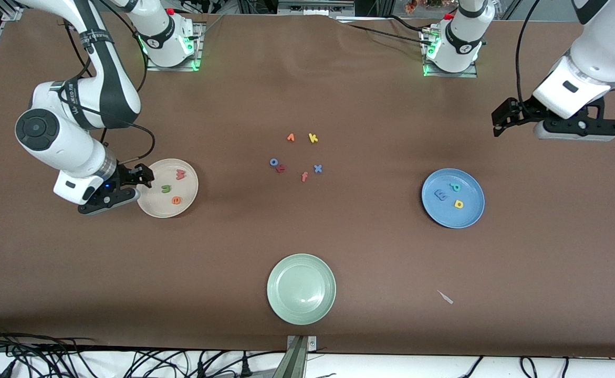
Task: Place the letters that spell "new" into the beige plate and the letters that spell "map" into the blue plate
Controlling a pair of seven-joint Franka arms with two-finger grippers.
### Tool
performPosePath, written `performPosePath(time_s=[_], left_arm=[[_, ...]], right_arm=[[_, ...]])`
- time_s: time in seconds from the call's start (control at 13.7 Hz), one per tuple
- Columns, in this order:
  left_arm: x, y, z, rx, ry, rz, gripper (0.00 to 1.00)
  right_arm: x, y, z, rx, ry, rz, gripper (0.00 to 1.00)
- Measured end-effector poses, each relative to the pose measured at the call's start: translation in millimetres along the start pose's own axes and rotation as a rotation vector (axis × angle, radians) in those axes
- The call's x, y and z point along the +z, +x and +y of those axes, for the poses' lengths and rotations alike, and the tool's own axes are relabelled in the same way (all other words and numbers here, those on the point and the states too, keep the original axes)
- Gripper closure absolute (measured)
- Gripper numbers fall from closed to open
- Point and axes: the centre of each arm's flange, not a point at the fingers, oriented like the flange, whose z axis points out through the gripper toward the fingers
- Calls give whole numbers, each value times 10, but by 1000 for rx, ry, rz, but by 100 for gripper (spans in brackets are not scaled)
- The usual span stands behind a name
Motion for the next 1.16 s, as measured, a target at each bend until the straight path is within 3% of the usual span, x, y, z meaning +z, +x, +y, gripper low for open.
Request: performPosePath(time_s=[0.22, 0.44, 0.87, 1.16], left_arm=[[-7, -15, -47, -7, -1, -3, 0], [11, -15, -26, -3, 0, -12, 0], [14, -23, 14, 8, 3, -54, 0], [-7, -5, 18, 11, 2, -50, 0]], right_arm=[[-539, 84, -124, 97, 35, -43, 0], [-1305, 67, -212, 129, 47, -37, 0], [-2452, -660, 70, 178, 42, -35, 0], [-2746, -1006, 257, 203, 55, -39, 0]])
